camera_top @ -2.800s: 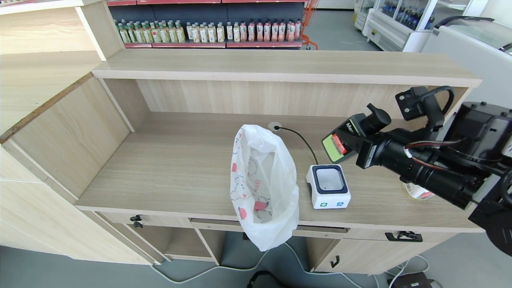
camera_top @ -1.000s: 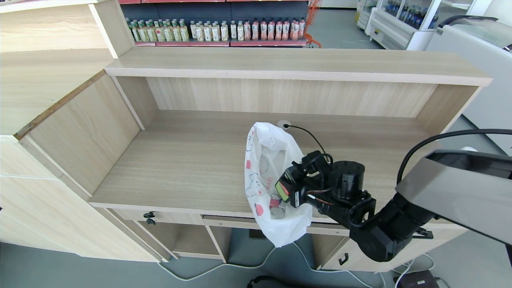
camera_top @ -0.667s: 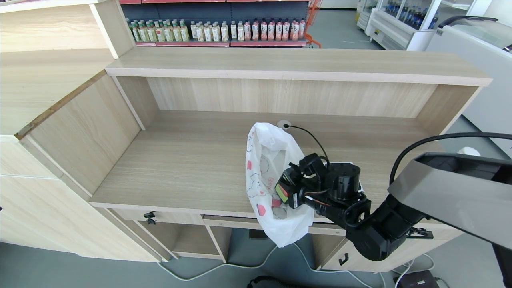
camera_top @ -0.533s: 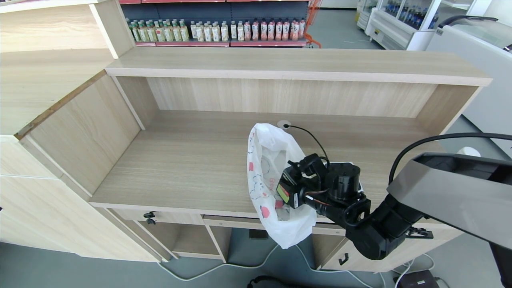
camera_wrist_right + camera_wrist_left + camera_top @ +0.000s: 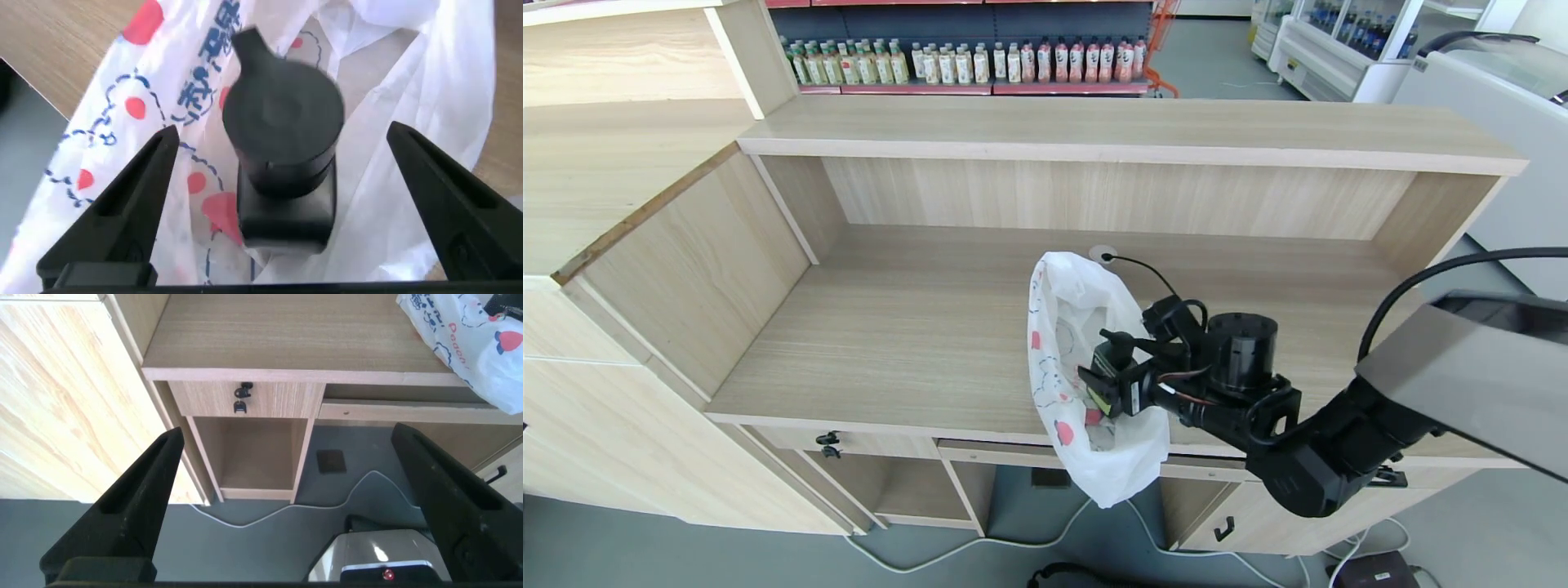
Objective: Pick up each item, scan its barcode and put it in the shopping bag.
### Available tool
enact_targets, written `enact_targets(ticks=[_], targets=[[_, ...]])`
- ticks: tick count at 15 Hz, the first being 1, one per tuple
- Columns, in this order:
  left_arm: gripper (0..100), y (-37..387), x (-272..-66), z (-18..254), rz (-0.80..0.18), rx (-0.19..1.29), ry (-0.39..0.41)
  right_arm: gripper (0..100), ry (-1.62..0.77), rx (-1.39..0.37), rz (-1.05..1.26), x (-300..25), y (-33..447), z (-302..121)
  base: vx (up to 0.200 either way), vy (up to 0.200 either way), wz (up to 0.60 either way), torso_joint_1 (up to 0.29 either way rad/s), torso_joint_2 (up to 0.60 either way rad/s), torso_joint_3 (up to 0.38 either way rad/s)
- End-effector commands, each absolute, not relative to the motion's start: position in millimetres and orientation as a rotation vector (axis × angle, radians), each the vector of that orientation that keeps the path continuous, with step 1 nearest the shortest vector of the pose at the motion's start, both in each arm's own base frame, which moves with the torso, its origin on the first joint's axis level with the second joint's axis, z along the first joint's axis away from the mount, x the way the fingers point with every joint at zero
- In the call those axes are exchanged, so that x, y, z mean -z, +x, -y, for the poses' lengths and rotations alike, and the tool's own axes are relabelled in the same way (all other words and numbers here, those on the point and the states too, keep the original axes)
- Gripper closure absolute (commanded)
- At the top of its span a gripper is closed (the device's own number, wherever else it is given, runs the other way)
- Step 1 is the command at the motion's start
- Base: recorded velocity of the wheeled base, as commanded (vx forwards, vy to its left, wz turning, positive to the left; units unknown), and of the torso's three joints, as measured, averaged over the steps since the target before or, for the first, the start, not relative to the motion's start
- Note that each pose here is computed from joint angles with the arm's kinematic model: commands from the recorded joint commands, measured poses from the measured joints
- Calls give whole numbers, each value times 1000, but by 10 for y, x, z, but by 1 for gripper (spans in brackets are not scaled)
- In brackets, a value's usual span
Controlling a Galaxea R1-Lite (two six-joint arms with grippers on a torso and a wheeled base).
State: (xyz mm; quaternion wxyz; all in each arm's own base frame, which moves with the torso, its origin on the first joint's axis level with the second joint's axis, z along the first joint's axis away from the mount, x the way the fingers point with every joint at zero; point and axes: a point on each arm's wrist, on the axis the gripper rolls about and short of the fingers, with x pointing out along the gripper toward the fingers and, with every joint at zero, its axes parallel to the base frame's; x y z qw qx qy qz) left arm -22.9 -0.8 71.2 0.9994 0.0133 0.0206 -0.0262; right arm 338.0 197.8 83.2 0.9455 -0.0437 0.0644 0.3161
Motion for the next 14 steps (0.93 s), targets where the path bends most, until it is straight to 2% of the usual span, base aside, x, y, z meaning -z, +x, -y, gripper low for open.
enact_targets(ticks=[1, 6, 8, 9, 10, 12, 14], targets=[[0, -229, -712, 8, -41, 53, 27, 0, -70, -646, -49, -1277, 3146, -1845, 0, 0, 0, 0, 0, 0], [0, -229, -712, 8, -41, 53, 27, 0, -70, -583, 10, -1942, 2411, -1239, 0, 0, 0, 0, 0, 0], [0, -229, -712, 8, -41, 53, 27, 0, -91, -496, 92, -2203, 2122, -912, 0, 0, 0, 0, 0, 0], [0, -229, -712, 8, -41, 53, 27, 0, -98, -445, 87, -2232, 2037, -799, 0, 0, 0, 0, 0, 0], [0, -229, -712, 8, -41, 53, 27, 0, -96, -277, 71, -2322, 1724, -581, 0, 0, 0, 0, 0, 0], [0, -229, -712, 8, -41, 53, 27, 0, -98, -52, 15, -2257, 1277, -310, 0, 0, 0, 0, 0, 0], [0, -229, -712, 8, -41, 53, 27, 0, -119, 93, -50, -2130, 831, -89, 0, 0, 0, 0, 0, 0]])
